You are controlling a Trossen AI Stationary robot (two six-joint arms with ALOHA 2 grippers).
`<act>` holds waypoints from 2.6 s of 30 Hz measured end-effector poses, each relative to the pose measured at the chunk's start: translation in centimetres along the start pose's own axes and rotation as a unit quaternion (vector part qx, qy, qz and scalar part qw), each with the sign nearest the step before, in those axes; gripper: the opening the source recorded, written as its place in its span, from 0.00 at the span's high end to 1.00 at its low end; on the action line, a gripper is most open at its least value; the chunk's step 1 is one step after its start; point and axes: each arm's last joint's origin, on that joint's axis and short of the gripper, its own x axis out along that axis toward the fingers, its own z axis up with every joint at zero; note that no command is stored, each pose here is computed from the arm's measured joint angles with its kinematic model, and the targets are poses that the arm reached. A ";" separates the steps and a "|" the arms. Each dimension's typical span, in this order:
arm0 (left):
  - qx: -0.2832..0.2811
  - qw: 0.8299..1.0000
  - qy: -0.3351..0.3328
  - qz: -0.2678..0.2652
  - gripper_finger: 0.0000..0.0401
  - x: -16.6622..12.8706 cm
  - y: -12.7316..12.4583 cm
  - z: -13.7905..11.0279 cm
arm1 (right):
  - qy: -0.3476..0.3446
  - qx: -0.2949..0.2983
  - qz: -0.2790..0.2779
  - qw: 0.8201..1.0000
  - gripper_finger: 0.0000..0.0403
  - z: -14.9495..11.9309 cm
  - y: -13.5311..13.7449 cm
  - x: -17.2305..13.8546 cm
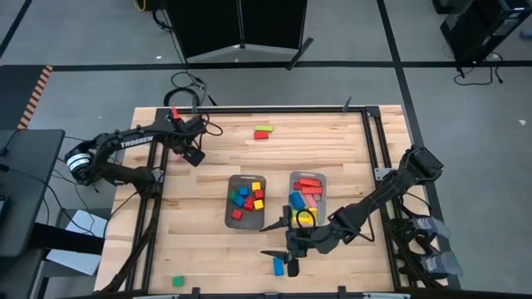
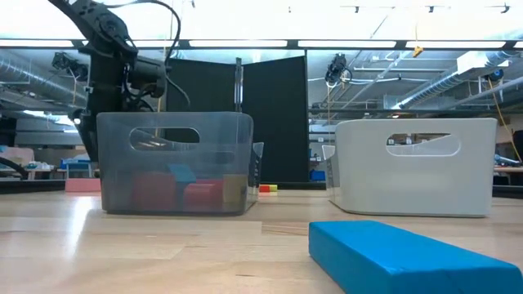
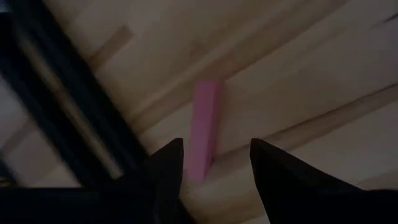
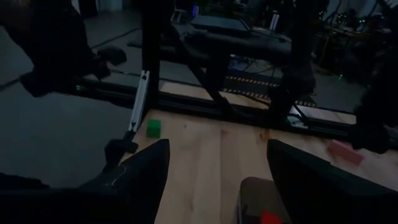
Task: Sort blocks by size
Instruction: Put the large pink block into the gray bin, then put the large blue block into the gray bin
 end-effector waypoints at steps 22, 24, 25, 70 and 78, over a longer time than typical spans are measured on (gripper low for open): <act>0.046 0.993 0.107 -0.016 0.65 5.9 -1.2 2.2 | -0.008 0.007 -0.003 1.000 0.31 0.3 -0.1 -0.1; 0.049 0.993 0.107 -0.020 0.74 5.9 -1.2 2.2 | -0.008 0.006 -0.003 1.000 0.32 0.3 -0.1 -0.1; 0.054 0.993 0.107 -0.023 0.77 5.9 -1.2 2.2 | -0.008 0.002 -0.003 1.000 0.32 0.3 -0.1 0.0; 0.187 0.719 -0.414 -0.526 0.69 -7.6 -30.3 5.5 | -0.144 -0.085 -0.015 0.986 0.36 9.8 -2.2 -10.2; 0.206 0.704 -0.445 -0.513 0.29 -9.1 -29.1 5.3 | -0.115 -0.078 -0.021 0.990 0.33 9.2 -1.4 -10.6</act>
